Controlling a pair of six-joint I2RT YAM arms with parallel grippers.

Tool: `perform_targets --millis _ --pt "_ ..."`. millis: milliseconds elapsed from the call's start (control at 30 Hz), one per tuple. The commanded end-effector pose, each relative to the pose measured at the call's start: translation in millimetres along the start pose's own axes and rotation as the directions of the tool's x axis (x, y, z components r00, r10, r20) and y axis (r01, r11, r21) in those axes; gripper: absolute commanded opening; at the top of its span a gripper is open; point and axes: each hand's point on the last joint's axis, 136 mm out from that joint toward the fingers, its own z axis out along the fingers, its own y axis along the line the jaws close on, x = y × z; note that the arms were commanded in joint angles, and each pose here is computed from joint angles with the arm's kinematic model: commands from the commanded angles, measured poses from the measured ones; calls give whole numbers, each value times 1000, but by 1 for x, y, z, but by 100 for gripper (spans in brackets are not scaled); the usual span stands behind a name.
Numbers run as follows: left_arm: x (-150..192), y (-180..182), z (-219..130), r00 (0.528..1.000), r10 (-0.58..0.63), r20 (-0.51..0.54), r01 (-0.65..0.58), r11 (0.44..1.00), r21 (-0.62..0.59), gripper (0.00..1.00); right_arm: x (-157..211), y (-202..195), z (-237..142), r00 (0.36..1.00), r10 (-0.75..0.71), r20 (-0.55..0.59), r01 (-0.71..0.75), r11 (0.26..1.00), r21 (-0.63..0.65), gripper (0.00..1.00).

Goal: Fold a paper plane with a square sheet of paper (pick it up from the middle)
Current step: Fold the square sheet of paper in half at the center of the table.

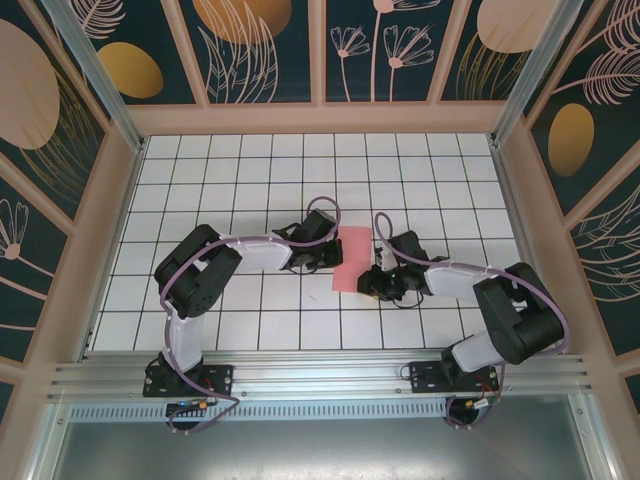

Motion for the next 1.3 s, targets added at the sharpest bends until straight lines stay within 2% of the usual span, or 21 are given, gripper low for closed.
perform_targets --millis 0,133,267,500,633,833,1133,1267 --pt "42 41 10 991 -21 -130 3 991 -131 0 -18 15 -12 997 -43 60 42 999 9 26" --pt "43 40 10 991 -21 -134 4 992 -128 0 -56 28 -26 988 -56 146 59 998 -20 26" --pt "44 42 10 990 -20 -137 2 992 -130 0 -78 25 -18 990 -42 134 49 998 -44 26" --pt "45 42 11 989 -19 -145 -1 991 -134 0 -69 -19 12 999 13 51 -15 998 53 25" --pt "46 44 11 989 -19 -145 -1 990 -142 0 -79 -5 5 998 -16 56 15 1000 15 25" --pt "44 43 12 989 -20 -145 -1 990 -142 0 -118 24 -16 989 -77 126 81 996 -23 26" --pt "44 43 11 989 -20 -147 -1 990 -142 0 -137 3 6 994 -37 99 40 999 -27 26" --pt "45 43 11 989 -20 -145 -1 990 -144 0 -134 -20 16 997 -5 82 1 999 50 25"
